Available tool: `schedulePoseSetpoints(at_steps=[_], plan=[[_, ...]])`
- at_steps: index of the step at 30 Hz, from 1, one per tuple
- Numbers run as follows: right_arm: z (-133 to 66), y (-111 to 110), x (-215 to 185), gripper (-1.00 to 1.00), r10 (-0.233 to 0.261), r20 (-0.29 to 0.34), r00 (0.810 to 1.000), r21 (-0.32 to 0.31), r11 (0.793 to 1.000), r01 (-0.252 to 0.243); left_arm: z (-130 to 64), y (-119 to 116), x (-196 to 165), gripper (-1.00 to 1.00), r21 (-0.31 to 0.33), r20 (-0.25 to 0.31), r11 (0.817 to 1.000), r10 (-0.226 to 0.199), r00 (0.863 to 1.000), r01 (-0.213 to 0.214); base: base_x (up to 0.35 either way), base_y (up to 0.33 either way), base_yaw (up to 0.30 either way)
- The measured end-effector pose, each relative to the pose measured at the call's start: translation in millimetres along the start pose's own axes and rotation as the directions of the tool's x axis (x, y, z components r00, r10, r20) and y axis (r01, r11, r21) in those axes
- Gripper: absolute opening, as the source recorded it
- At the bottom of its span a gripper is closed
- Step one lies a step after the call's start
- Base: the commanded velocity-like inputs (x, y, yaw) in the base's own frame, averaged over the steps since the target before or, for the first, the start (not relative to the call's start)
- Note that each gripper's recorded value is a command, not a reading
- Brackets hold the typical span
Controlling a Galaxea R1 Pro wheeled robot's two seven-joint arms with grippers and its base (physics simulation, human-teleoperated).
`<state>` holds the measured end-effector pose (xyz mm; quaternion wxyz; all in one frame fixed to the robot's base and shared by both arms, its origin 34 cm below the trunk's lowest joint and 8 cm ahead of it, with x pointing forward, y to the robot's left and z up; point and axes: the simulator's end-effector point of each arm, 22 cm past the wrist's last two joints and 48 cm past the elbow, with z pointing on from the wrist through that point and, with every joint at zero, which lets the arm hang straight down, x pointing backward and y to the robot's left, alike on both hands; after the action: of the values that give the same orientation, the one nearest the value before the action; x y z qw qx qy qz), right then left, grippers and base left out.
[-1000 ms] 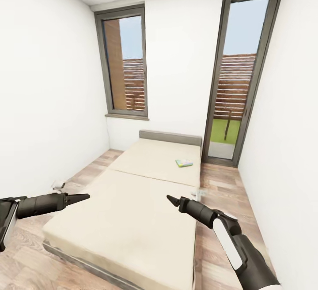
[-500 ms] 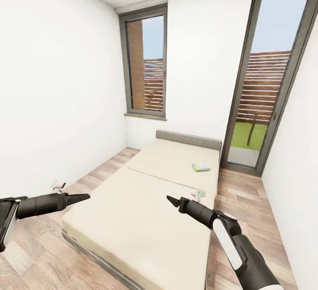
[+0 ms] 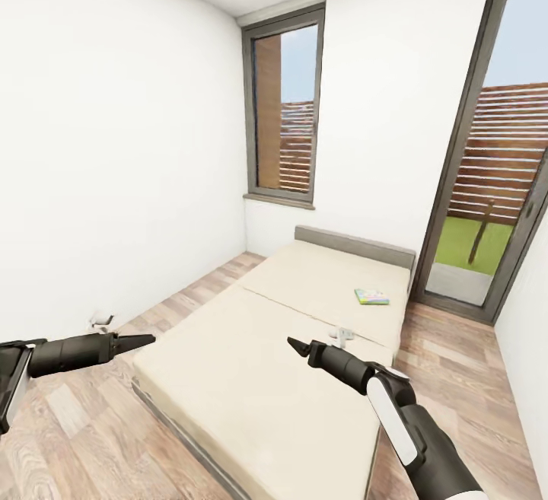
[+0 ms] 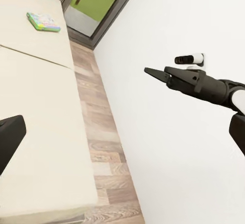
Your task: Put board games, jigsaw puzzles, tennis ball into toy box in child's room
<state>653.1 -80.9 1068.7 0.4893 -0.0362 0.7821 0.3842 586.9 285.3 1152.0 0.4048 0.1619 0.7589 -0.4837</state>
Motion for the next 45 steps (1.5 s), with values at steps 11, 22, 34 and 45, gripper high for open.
schedulePoseSetpoints(at_steps=[11,22,34,45], plan=[[0.0,-0.1,-0.1,1.0,0.0,0.0,1.0,0.0,1.0,0.0,-0.1,-0.4,-0.4,1.0,0.002,0.002,1.0,0.0,1.0,0.0,0.076,-0.104,0.287],[0.3,-0.3,-0.1,1.0,0.0,0.0,1.0,0.0,1.0,0.0,0.8,-0.5,-0.3,1.0,0.004,0.002,1.0,0.005,1.0,-0.005,-0.062,-0.037,0.287],[0.3,-0.2,-0.6,1.0,-0.001,0.002,1.0,0.0,1.0,0.001,0.3,-0.2,-0.6,1.0,0.003,0.003,1.0,0.005,1.0,-0.005,-0.058,-0.001,0.285],[-0.4,-3.8,-3.7,1.0,-0.003,0.016,1.0,0.013,1.0,0.003,0.6,-0.6,-0.5,1.0,0.004,0.003,1.0,0.003,1.0,-0.003,-0.091,0.0,0.05]])
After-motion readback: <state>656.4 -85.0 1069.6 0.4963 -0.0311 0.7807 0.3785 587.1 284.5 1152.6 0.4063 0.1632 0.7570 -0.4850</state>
